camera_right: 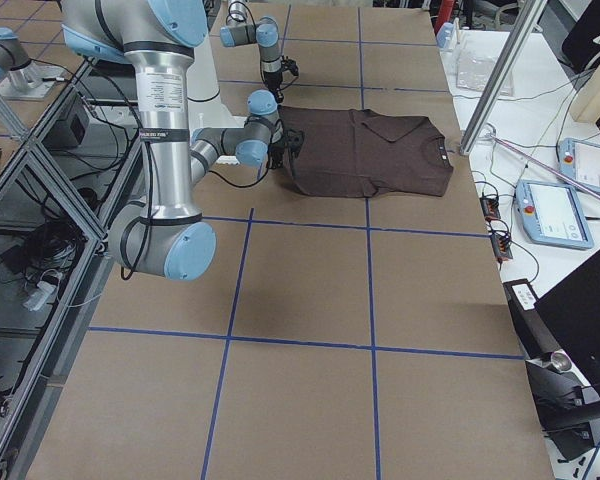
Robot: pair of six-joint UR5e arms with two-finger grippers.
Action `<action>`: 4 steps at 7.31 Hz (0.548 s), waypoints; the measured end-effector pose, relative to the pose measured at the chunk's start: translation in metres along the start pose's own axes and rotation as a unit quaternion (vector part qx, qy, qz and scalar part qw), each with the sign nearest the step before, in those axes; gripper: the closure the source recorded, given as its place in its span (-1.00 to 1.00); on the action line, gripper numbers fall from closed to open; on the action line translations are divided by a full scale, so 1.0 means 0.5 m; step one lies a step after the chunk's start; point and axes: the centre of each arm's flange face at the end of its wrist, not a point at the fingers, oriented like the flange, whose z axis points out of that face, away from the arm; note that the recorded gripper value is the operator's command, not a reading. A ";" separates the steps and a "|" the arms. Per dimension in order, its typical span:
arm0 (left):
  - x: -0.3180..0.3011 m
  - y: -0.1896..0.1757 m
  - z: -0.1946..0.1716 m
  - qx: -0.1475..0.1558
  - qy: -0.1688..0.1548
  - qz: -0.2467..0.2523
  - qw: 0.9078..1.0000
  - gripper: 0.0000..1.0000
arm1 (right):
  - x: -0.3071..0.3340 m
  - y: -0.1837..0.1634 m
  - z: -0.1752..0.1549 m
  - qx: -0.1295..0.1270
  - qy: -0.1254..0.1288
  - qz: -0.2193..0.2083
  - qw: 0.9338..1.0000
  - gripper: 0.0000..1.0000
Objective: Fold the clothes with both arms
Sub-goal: 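Grasp the hem corners with both grippers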
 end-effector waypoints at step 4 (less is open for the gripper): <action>0.018 0.018 -0.111 -0.021 0.044 0.016 0.999 1.00 | 0.013 0.013 -0.075 -0.042 -0.015 0.003 0.999 1.00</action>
